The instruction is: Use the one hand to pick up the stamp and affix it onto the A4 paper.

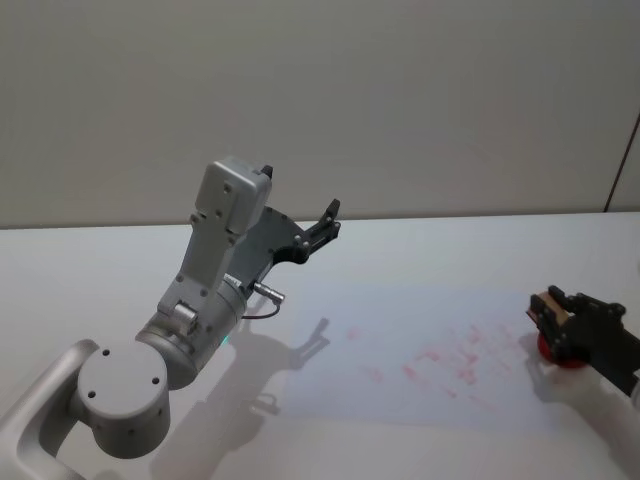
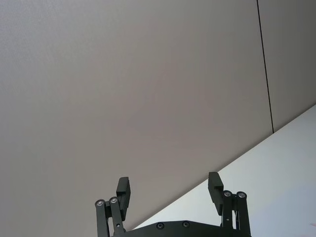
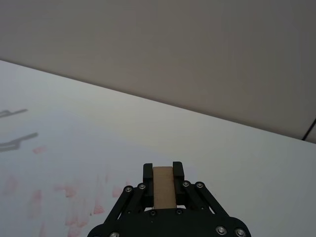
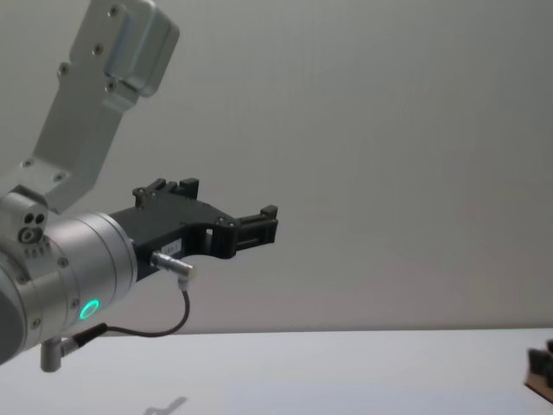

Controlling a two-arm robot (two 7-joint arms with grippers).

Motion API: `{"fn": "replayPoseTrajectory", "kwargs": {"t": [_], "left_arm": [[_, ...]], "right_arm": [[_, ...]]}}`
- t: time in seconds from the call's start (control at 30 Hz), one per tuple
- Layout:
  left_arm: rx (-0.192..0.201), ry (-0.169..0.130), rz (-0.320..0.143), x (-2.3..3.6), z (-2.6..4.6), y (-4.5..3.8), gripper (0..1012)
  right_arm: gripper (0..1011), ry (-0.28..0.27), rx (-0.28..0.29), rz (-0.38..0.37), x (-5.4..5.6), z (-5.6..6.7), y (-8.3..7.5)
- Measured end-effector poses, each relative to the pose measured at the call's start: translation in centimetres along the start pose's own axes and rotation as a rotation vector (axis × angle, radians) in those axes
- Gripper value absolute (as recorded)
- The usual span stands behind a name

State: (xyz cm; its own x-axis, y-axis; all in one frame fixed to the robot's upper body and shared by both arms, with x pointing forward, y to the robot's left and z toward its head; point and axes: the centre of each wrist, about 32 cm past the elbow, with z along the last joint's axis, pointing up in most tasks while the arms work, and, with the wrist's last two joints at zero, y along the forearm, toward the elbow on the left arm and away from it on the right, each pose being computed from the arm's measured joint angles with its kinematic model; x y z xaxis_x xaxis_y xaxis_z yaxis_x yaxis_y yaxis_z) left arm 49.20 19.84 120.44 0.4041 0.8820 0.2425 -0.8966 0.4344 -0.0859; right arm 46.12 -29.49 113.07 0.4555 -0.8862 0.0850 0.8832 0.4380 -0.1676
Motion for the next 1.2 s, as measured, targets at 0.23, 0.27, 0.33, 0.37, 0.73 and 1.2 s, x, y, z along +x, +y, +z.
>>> {"fn": "replayPoseTrajectory", "kwargs": {"t": [0.23, 0.27, 0.33, 0.37, 0.73, 1.2], "left_arm": [[0.000, 0.000, 0.000, 0.00, 0.00, 0.00, 1001], [0.000, 0.000, 0.000, 0.00, 0.00, 0.00, 1001], [0.000, 0.000, 0.000, 0.00, 0.00, 0.00, 1001], [0.000, 0.000, 0.000, 0.00, 0.00, 0.00, 1001], [0.000, 0.000, 0.000, 0.00, 0.00, 0.00, 1001], [0.000, 0.000, 0.000, 0.00, 0.00, 0.00, 1001]], "right_arm": [[214, -0.020, -0.038, -0.041, 1.0, -1.0, -0.6], [216, -0.021, -0.043, -0.045, 1.1, -1.2, -0.6], [216, -0.027, -0.051, -0.056, 1.3, -1.4, -0.6], [216, -0.028, -0.053, -0.059, 1.3, -1.4, -0.6], [214, -0.044, -0.081, -0.086, 1.9, -2.3, -0.4], [553, -0.047, -0.085, -0.099, 2.0, -2.9, -0.2]]}}
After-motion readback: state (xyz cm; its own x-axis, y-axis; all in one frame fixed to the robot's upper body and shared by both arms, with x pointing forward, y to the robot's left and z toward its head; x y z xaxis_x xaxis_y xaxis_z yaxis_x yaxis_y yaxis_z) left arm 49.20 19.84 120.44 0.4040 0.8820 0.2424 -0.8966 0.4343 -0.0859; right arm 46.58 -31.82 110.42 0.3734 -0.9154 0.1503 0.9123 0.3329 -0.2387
